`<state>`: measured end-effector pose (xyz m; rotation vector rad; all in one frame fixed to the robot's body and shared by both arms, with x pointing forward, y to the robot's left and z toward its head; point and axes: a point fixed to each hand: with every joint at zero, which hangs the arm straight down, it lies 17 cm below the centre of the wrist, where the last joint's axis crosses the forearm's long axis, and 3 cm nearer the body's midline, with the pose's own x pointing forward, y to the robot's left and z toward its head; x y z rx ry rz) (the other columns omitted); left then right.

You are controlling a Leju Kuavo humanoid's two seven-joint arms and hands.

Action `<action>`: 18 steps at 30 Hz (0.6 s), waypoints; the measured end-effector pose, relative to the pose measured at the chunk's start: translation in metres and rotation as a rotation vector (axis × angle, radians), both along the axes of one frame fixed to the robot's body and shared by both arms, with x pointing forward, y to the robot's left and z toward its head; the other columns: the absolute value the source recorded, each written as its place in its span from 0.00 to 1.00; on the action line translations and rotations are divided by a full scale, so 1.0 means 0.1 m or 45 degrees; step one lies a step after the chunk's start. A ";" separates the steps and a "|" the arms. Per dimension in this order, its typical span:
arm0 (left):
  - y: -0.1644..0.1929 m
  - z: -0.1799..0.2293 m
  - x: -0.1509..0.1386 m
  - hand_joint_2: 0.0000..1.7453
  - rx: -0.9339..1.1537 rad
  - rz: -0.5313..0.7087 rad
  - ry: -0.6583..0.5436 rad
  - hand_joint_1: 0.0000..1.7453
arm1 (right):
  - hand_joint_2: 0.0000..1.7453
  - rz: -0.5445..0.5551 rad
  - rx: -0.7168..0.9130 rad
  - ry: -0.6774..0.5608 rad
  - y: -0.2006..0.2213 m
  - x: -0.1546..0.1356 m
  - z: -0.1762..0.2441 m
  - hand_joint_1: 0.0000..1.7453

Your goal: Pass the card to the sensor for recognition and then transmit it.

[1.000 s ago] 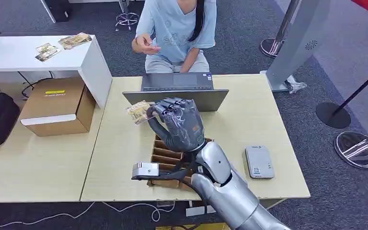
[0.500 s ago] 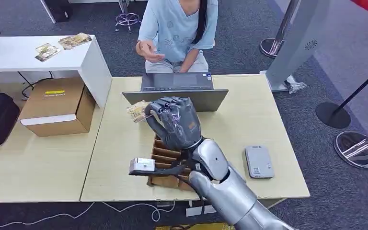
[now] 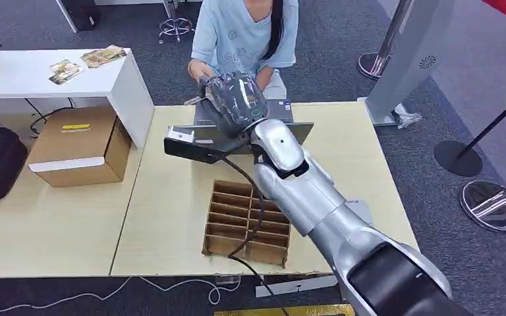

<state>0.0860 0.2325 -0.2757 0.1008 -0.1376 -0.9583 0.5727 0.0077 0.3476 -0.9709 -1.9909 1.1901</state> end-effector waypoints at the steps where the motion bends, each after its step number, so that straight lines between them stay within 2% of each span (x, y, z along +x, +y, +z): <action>1: 0.00 0.00 0.00 1.00 0.000 0.000 -0.001 0.00 | 1.00 -0.007 -0.006 0.007 -0.01 0.03 0.01 1.00; 15: 0.02 0.00 -0.01 1.00 0.017 -0.002 0.010 0.00 | 1.00 -0.066 -0.012 0.108 -0.07 0.24 -0.10 1.00; 18: 0.03 0.00 -0.01 1.00 0.021 -0.005 0.011 0.00 | 1.00 -0.069 0.041 0.164 -0.11 0.29 -0.13 1.00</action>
